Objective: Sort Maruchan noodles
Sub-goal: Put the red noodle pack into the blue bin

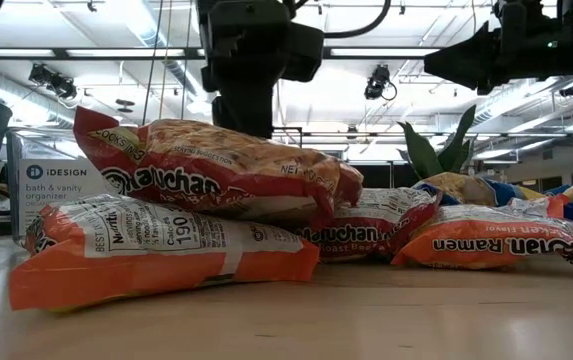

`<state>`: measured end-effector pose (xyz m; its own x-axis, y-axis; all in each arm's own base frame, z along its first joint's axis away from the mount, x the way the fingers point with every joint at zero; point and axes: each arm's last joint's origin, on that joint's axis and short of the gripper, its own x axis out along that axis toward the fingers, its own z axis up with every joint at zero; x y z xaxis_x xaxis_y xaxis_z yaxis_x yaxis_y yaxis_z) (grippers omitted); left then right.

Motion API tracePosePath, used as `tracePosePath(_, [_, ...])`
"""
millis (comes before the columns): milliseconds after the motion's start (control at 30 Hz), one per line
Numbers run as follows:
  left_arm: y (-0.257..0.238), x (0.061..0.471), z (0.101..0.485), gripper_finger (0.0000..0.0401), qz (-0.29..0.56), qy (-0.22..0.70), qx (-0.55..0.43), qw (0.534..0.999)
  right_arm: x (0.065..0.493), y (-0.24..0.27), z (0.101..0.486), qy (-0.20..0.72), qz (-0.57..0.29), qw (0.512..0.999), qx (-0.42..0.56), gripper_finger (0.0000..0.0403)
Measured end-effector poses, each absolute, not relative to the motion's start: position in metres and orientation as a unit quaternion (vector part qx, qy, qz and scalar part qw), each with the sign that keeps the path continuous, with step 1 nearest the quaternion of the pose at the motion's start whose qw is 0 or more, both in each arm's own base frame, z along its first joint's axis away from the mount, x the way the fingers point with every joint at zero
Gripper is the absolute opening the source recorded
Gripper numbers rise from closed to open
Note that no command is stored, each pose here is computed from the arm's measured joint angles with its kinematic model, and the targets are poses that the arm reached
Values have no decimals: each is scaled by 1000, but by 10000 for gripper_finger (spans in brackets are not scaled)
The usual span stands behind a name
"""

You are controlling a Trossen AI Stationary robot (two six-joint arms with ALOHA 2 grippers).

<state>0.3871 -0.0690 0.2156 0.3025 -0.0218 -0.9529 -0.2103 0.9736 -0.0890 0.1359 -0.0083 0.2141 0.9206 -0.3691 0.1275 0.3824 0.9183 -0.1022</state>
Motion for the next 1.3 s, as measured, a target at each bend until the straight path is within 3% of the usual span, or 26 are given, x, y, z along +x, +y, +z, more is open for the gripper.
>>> tracePosePath(467, [-72, 388, 195, 305, 46, 629, -111, 768, 137, -8, 213, -50, -190, 979, -55, 170])
tracePosePath(667, [-65, 390, 194, 258, 38, 633, -125, 763, 138, -8, 212, -47, -191, 979, -53, 170])
tracePosePath(1033, [-57, 391, 195, 136, 33, 635, -112, 764, 138, -8, 213, -52, -191, 979, -54, 170])
tracePosePath(1300, [-54, 391, 195, 95, 28, 637, -108, 763, 138, -8, 213, -51, -191, 979, -55, 170])
